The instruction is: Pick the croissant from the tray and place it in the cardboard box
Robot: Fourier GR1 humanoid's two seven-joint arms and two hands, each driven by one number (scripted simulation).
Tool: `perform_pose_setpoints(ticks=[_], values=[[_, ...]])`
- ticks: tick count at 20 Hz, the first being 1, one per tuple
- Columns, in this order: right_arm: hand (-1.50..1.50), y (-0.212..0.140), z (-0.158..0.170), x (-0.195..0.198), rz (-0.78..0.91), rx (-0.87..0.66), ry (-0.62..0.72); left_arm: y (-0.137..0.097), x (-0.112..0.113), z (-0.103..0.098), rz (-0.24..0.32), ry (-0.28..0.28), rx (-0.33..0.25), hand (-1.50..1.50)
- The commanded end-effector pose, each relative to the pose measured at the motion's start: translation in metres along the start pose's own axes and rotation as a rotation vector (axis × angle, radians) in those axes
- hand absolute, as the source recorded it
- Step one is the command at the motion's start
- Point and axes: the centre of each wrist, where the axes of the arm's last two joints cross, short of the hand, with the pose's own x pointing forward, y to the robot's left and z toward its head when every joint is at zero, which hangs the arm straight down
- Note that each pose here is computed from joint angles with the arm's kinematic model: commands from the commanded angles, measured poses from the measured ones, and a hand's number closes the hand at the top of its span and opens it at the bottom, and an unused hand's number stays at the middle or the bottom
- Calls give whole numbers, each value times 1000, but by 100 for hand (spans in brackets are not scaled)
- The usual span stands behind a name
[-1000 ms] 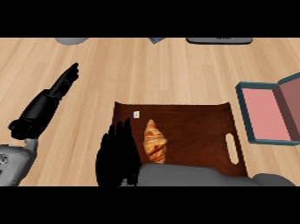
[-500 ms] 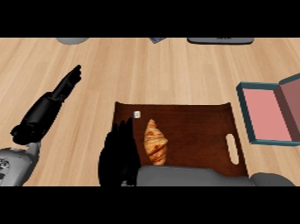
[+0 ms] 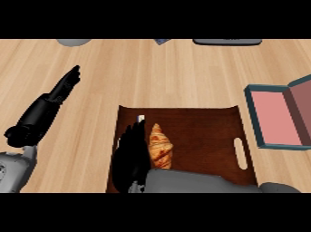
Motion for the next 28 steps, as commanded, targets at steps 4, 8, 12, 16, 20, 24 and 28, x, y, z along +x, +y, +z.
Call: perform_pose_setpoints(ticks=[4, 8, 12, 16, 20, 24, 28], values=[[-150, -2, -1, -3, -2, 34, 99, 0, -3, 6, 10, -2, 2, 0], [-150, 22, -18, 3, 0, 45, 99, 8, -8, -6, 3, -9, 0, 0], [-150, 37, -33, 1, 28, 56, 155, 4, -3, 8, 7, -8, -2, 0], [-150, 19, -31, -8, 25, 48, 161, 7, -3, -2, 2, -7, 9, 0], [-150, 34, -45, -16, 5, 62, 151, -3, -10, 3, -3, -6, 29, 0], [-150, 51, -43, -10, 9, 84, 115, -6, 1, 10, -1, -15, -2, 0], [150, 67, -51, -30, 68, 12, -5, 0, 9, -8, 9, -7, 8, 0]])
